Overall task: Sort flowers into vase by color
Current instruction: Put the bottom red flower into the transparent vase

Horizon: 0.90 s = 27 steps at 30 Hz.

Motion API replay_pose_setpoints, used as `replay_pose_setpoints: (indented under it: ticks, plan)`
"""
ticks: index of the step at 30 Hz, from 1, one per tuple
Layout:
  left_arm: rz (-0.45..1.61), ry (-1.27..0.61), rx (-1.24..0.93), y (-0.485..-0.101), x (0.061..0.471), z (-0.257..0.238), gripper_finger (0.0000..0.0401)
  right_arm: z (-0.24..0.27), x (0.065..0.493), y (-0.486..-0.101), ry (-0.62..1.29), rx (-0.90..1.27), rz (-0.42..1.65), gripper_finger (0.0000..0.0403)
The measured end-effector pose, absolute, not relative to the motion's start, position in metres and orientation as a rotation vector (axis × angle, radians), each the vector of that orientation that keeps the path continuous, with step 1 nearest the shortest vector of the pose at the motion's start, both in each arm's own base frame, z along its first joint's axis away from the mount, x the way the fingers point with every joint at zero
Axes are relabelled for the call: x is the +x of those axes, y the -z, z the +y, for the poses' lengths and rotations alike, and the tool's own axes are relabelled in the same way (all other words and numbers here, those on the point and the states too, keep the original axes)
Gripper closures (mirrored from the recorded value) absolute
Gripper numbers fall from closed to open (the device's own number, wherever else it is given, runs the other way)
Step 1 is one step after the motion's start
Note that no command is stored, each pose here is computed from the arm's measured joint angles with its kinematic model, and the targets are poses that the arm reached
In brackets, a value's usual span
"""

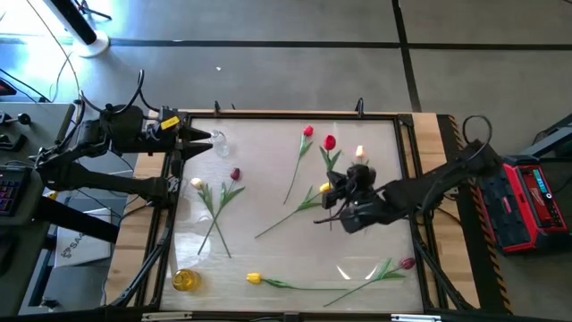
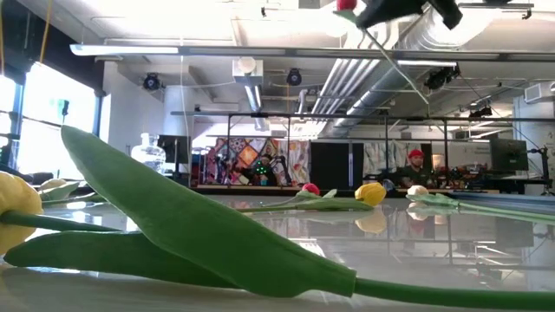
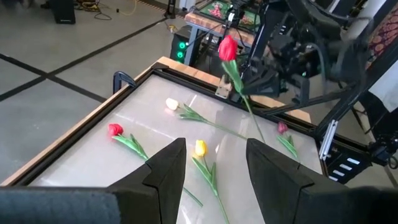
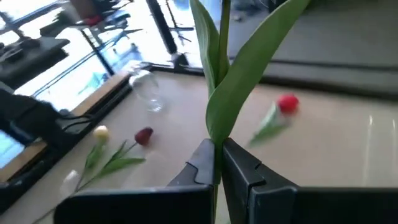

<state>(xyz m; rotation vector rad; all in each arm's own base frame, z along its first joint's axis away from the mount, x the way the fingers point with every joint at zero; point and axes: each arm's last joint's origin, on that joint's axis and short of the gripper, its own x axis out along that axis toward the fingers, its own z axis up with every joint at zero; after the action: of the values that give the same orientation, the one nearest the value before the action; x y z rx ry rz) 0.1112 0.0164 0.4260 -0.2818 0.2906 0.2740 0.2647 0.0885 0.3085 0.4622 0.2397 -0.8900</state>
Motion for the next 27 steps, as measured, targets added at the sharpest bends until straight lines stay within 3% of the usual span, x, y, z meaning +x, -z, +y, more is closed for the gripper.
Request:
replay_pose_setpoints:
  ticks: [10, 27]
  plan:
    - [0.302, -0.236, -0.293, -0.425, 0.114, 0.016, 0.0245, 0.073, 0.288, -0.354, 0.604, 0.229, 0.179, 0.0403]
    - [0.302, -0.213, -0.34, -0.425, 0.114, 0.015, 0.0245, 0.031, 0.308, -0.398, 0.219, 0.096, -0.138, 0.0403]
